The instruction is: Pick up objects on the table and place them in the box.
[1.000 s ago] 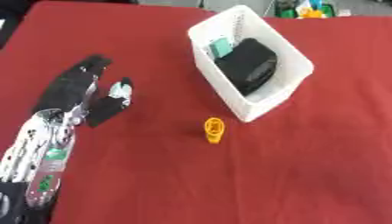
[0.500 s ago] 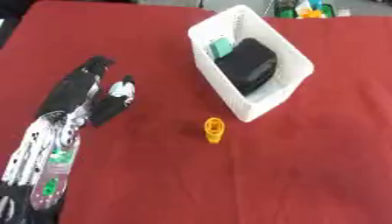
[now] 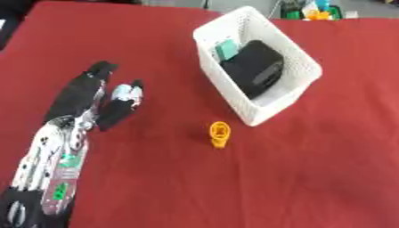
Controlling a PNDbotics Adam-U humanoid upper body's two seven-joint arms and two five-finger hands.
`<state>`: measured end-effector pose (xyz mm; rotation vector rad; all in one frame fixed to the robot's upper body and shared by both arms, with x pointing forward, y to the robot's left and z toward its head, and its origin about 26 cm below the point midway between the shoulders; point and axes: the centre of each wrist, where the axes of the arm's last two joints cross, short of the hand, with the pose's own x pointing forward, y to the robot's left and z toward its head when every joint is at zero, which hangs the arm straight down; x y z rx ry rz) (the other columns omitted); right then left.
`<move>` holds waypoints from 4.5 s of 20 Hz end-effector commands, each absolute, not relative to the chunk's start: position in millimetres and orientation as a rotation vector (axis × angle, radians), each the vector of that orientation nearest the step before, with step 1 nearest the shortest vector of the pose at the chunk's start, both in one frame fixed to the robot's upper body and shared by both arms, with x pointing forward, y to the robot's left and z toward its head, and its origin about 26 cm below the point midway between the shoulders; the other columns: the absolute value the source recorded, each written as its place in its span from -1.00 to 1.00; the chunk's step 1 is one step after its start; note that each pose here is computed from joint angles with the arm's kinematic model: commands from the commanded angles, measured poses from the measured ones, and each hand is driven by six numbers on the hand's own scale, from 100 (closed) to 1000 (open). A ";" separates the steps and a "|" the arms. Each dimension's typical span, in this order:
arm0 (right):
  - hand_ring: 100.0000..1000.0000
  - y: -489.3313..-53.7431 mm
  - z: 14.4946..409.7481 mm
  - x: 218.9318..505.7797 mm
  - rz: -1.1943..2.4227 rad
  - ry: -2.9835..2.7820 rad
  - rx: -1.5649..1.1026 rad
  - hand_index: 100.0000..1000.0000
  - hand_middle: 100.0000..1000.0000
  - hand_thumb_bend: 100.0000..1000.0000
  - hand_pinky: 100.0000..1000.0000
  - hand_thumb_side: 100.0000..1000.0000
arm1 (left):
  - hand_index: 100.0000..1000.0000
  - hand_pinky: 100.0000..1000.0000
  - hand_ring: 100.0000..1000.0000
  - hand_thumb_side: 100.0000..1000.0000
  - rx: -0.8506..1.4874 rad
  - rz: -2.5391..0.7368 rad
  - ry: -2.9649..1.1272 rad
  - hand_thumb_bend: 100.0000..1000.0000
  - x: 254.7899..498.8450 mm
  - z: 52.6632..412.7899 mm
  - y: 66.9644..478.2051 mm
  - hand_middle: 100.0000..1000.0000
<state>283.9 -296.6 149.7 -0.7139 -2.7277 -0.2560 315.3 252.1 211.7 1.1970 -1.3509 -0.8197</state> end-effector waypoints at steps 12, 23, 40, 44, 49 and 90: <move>0.44 -294.6 155.9 281.4 -0.253 -2.759 -0.685 0.34 0.12 -0.78 0.44 1.00 | 1.00 1.00 1.00 1.00 1.449 -0.750 -1.209 -0.30 314.1 218.6 246.7 1.00; 0.44 -293.3 155.7 281.7 -0.246 -2.758 -0.671 0.35 0.12 -0.78 0.44 1.00 | 1.00 1.00 1.00 1.00 1.352 -0.746 -1.282 -0.46 309.5 222.0 239.5 1.00; 0.45 -290.8 153.9 281.5 -0.228 -2.758 -0.651 0.35 0.12 -0.77 0.45 1.00 | 1.00 1.00 1.00 1.00 1.327 -0.766 -1.232 -0.44 316.5 214.5 242.3 1.00; 0.45 -290.7 153.6 281.4 -0.227 -2.758 -0.651 0.35 0.12 -0.76 0.45 1.00 | 1.00 1.00 1.00 1.00 1.334 -0.771 -1.217 -0.46 316.9 214.4 241.7 1.00; 0.45 -290.4 153.4 281.4 -0.223 -2.759 -0.649 0.35 0.12 -0.76 0.45 1.00 | 1.00 1.00 1.00 1.00 1.349 -0.765 -1.206 -0.47 317.4 214.3 241.6 1.00; 0.45 -286.6 152.4 281.8 -0.188 -2.771 -0.613 0.37 0.13 -0.74 0.47 1.00 | 1.00 1.00 1.00 1.00 1.354 -0.748 -1.141 -0.69 332.3 205.5 234.8 1.00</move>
